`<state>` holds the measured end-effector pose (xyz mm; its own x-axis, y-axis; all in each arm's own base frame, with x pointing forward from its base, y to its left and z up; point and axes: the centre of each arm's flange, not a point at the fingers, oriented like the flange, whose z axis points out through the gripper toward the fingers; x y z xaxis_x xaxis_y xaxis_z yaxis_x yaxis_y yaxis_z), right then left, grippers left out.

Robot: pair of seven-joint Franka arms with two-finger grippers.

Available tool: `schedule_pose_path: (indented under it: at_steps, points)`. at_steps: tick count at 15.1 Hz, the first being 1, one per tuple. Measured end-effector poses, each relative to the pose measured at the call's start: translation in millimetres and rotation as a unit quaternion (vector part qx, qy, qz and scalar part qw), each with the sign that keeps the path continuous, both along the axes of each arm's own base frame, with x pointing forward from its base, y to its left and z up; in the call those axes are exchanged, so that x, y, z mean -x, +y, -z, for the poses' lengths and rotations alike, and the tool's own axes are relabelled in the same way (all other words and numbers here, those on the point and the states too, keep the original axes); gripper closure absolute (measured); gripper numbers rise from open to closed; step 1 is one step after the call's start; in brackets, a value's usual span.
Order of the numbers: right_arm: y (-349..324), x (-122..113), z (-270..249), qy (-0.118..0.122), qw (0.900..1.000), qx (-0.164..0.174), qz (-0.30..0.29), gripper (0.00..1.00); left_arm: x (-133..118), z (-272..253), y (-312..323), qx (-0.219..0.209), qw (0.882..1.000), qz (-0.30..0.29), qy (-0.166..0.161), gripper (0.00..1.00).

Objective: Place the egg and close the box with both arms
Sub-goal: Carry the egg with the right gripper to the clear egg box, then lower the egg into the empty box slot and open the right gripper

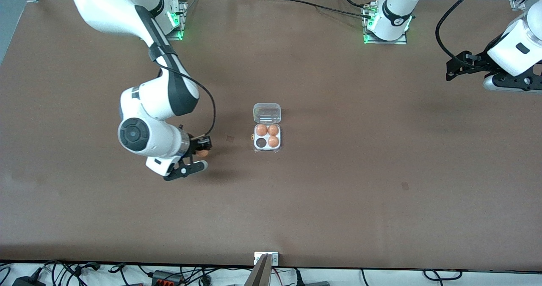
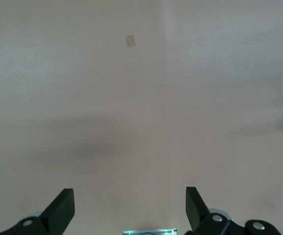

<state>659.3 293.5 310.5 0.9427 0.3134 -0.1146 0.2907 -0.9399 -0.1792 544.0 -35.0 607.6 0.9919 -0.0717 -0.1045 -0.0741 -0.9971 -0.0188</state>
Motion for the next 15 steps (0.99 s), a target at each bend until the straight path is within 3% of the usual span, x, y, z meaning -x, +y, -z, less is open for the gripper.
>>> schedule_pose_path:
  at_steps: [6, 11, 15]
  points:
    - [97, 41, 21, -0.007, 0.999, 0.004, 0.043, 0.52, -3, 0, 0, 0.0, 1.0, 0.0, 0.001, 0.0]
    - [142, 60, 53, -0.024, 0.995, 0.001, 0.094, 0.52, -3, 0, 0, 0.0, 1.0, 0.0, 0.003, 0.0]
    - [155, 69, 72, -0.019, 0.993, 0.004, 0.115, 0.52, -2, 0, 0, 0.0, 1.0, 0.0, 0.004, 0.0]
